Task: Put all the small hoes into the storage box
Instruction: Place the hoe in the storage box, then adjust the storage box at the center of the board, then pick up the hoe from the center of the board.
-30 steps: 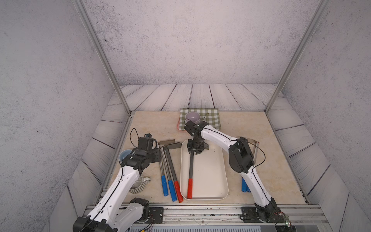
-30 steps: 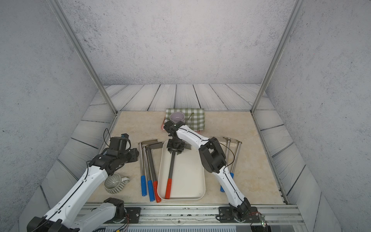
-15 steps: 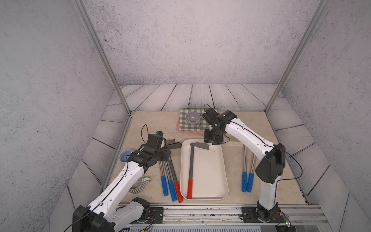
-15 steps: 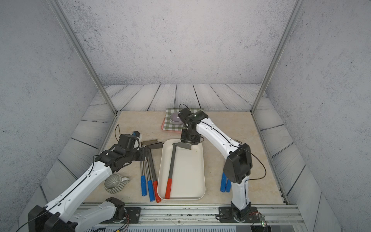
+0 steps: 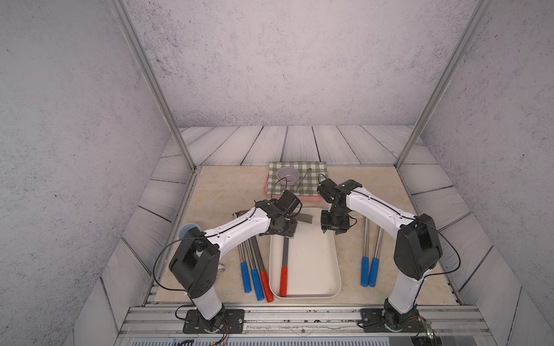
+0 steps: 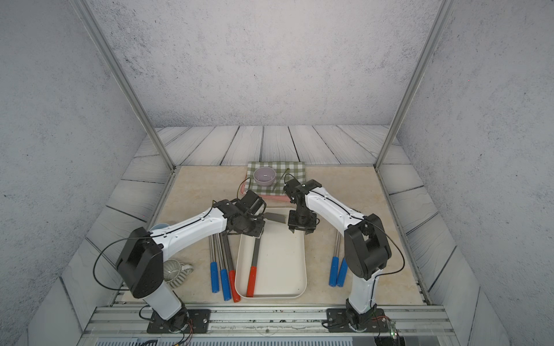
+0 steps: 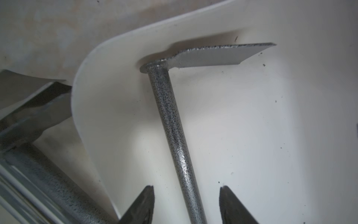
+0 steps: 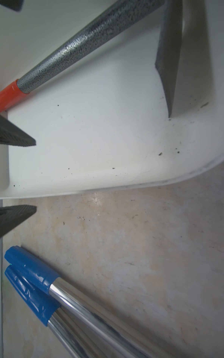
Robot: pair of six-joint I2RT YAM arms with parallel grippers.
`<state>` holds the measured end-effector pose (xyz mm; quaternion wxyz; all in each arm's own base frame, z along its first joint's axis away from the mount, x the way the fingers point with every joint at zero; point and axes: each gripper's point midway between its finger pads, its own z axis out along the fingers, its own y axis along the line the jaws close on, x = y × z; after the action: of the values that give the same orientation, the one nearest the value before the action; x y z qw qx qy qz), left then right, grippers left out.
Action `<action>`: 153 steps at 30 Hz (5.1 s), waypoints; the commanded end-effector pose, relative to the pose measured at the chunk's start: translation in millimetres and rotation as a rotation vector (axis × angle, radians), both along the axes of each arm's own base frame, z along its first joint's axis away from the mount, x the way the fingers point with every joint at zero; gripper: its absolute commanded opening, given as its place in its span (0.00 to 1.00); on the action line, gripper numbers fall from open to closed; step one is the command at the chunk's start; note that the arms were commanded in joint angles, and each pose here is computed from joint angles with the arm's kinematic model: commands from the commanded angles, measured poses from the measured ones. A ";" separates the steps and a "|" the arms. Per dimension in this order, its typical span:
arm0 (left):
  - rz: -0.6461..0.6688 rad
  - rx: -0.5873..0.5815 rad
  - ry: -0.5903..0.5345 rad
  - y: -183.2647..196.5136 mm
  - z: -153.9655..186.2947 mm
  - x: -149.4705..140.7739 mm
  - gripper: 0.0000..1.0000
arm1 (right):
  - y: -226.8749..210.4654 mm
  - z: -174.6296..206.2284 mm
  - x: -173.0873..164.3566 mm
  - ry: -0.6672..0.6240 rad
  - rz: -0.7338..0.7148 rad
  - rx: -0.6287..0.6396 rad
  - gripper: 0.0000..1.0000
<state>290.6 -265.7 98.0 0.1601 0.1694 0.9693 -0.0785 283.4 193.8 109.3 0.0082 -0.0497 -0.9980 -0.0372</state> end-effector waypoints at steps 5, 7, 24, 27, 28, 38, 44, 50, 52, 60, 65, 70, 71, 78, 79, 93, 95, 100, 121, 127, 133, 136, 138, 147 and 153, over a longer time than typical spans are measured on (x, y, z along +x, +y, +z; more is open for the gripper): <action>0.001 0.123 0.047 4.8 -28.9 7.5 0.58 | -5.6 -12.4 -4.2 0.020 0.024 -0.020 0.51; -0.016 0.131 0.051 0.9 -35.5 10.8 0.56 | -9.4 -18.1 -5.6 0.031 0.022 -0.032 0.51; -0.137 0.126 0.076 -21.1 -50.9 20.1 0.11 | -20.2 -36.5 -9.6 0.072 0.013 -0.043 0.51; -0.131 0.143 0.074 -17.2 -49.8 20.1 0.13 | -19.8 -37.3 -9.5 0.074 0.013 -0.042 0.51; -0.131 0.148 0.076 -16.3 -50.1 19.8 0.15 | -19.7 -37.6 -9.4 0.075 0.012 -0.043 0.51; -0.121 0.054 -0.018 -19.6 -7.1 20.0 0.34 | -17.8 -26.0 -5.5 0.051 0.013 -0.029 0.51; -0.112 -0.028 -0.141 -12.1 52.1 15.2 0.40 | -16.1 -11.2 -0.5 0.022 0.018 -0.021 0.51; -0.049 -0.011 -0.237 23.9 87.0 1.7 0.44 | -17.8 2.4 -0.6 -0.009 0.011 -0.012 0.51; -0.032 -0.006 -0.264 35.0 92.3 -3.5 0.46 | -19.6 8.3 -1.4 -0.022 0.008 -0.011 0.51; 0.011 0.014 -0.289 72.4 90.6 -29.2 0.60 | -38.5 29.6 -14.9 -0.081 -0.029 -0.041 0.51; 0.029 0.000 -0.261 81.6 77.3 -34.9 0.66 | -46.1 38.9 -31.9 -0.088 -0.052 -0.021 0.51; 0.053 0.029 -0.178 90.5 54.0 -26.4 0.68 | -50.3 48.7 -47.7 -0.114 -0.064 0.026 0.51; 0.058 0.031 -0.159 91.4 48.5 -23.4 0.68 | -49.5 49.9 -48.6 -0.127 -0.061 0.041 0.51; 0.020 0.034 -0.031 71.9 10.2 -9.6 0.65 | -47.1 40.2 -47.0 -0.110 -0.027 0.035 0.51; 0.018 0.048 0.002 69.5 2.9 -8.7 0.63 | -46.1 38.6 -45.8 -0.105 -0.020 0.034 0.51; 0.112 0.062 0.117 47.2 -24.6 13.9 0.01 | -50.1 30.4 -32.8 -0.101 0.017 0.000 0.51; 0.143 0.036 0.124 42.1 -22.3 16.0 0.00 | -52.8 30.9 -31.0 -0.100 0.017 -0.003 0.51; 0.186 0.016 0.142 29.6 -23.3 19.7 0.00 | -59.2 33.9 -27.0 -0.103 0.013 -0.007 0.51; 0.283 0.011 0.104 25.4 -12.5 31.1 0.30 | -64.6 34.2 -17.5 -0.094 0.001 0.006 0.51; 0.245 0.015 0.006 42.7 32.2 25.7 0.50 | -64.9 40.9 -18.5 -0.106 0.000 0.011 0.51; 0.313 0.047 -0.091 99.5 71.1 5.6 0.50 | -62.6 45.7 -19.2 -0.115 -0.004 0.031 0.51; 0.383 0.031 -0.061 130.5 57.1 -3.9 0.46 | -60.3 45.5 -19.9 -0.113 -0.006 0.046 0.51; 0.422 0.031 -0.024 144.1 45.4 -6.9 0.45 | -59.8 45.5 -20.1 -0.114 -0.005 0.051 0.51; 0.468 0.004 0.083 143.4 2.2 -4.6 0.49 | -60.6 43.0 -27.5 -0.105 0.000 0.060 0.51; 0.490 0.003 0.120 144.3 -18.4 -1.5 0.49 | -60.2 38.8 -29.2 -0.096 -0.001 0.063 0.51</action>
<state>286.4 -121.0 86.5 0.1209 -0.0646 0.9899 -0.0365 259.3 134.8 145.7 -0.0389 -0.0500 -0.9958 -0.0656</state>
